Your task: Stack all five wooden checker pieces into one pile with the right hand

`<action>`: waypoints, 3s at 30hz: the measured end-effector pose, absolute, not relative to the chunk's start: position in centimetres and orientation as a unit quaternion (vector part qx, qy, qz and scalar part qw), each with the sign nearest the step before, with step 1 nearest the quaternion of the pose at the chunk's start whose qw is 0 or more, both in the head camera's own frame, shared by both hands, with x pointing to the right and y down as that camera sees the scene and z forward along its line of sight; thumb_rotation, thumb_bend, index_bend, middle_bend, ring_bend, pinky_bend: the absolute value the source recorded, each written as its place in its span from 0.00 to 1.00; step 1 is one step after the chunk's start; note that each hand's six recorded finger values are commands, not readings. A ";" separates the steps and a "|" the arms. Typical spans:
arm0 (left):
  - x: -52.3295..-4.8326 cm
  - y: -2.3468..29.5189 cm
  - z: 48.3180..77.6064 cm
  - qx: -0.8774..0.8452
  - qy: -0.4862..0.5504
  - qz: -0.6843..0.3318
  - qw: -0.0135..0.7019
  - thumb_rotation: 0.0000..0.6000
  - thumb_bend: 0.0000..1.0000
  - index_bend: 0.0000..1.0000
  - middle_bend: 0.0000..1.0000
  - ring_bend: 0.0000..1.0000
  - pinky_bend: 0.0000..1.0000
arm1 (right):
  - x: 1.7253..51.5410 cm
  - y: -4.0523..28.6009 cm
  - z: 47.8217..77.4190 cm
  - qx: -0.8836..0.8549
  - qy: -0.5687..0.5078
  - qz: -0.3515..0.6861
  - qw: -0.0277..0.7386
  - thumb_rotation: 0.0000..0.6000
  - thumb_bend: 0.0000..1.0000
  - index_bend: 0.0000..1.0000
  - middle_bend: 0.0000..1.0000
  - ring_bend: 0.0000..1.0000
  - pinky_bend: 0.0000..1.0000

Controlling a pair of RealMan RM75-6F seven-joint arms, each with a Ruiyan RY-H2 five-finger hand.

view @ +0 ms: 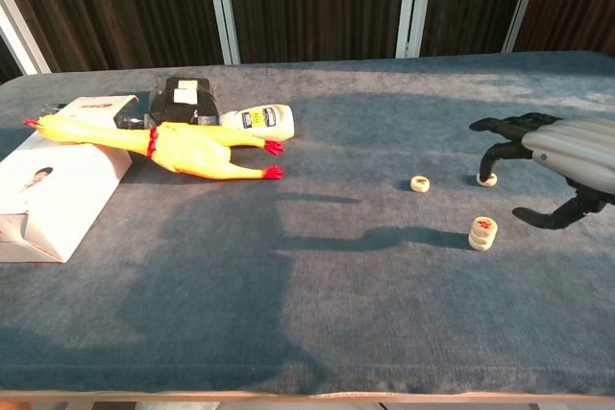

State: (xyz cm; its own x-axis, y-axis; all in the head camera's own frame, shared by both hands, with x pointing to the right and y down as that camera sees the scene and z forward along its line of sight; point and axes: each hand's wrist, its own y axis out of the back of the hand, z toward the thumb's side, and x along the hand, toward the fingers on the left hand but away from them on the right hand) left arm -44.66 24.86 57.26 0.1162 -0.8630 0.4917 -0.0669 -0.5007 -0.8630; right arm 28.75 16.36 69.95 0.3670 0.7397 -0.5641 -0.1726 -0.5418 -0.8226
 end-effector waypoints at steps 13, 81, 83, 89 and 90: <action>-44.4 24.9 57.6 -0.659 0.349 -0.564 0.354 1.00 0.48 0.00 0.00 0.00 0.00 | 31.2 11.7 72.9 -0.671 -0.231 0.578 0.403 1.00 0.48 0.47 0.05 0.00 0.00; -44.7 24.7 57.5 -0.657 0.354 -0.565 0.351 1.00 0.48 0.00 0.00 0.00 0.00 | 26.2 17.2 70.0 -0.726 -0.171 0.492 0.448 1.00 0.48 0.68 0.08 0.00 0.00; -44.8 24.7 57.4 -0.657 0.355 -0.565 0.351 1.00 0.48 0.00 0.00 0.00 0.00 | 26.3 17.2 70.0 -0.725 -0.170 0.494 0.449 1.00 0.48 0.68 0.08 0.00 0.00; -44.7 24.7 57.4 -0.657 0.354 -0.565 0.351 1.00 0.48 0.00 0.00 0.00 0.00 | 26.3 17.5 70.5 -0.727 -0.165 0.497 0.444 1.00 0.48 0.67 0.08 0.00 0.00; -44.7 24.7 57.4 -0.658 0.354 -0.565 0.351 1.00 0.48 0.00 0.00 0.00 0.00 | 26.2 17.5 70.5 -0.727 -0.164 0.497 0.445 1.00 0.48 0.67 0.08 0.00 0.00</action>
